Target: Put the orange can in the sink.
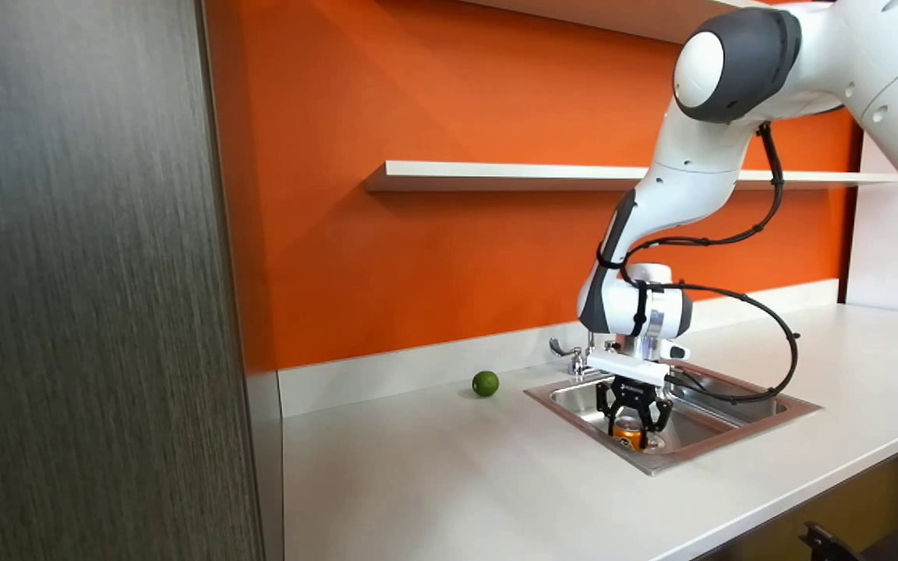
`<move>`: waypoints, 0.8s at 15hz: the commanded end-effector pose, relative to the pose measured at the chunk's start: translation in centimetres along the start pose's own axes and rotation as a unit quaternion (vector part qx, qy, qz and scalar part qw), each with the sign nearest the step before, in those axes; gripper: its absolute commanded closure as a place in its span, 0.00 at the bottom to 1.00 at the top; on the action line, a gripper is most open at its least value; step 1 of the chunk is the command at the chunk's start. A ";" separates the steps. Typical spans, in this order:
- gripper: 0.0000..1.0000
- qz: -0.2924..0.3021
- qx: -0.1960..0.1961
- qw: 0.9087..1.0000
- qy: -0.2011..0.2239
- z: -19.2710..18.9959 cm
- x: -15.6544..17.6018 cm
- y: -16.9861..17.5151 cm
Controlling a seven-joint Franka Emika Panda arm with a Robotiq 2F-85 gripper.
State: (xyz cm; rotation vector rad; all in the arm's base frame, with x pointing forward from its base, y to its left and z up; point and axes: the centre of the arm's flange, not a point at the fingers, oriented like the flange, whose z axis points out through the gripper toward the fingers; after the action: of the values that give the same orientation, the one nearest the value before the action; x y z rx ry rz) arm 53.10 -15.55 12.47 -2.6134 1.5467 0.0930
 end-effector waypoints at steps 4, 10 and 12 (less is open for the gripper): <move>0.62 0.012 0.000 1.000 0.008 -0.3 0.5 -0.9; 0.00 0.015 0.008 1.000 0.004 -1.6 -0.3 -0.7; 0.00 0.014 0.011 1.000 0.005 -2.5 -0.7 -0.5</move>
State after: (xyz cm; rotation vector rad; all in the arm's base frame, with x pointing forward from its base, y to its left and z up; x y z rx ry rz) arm 53.60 -15.62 12.99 -2.5967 1.5678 0.0750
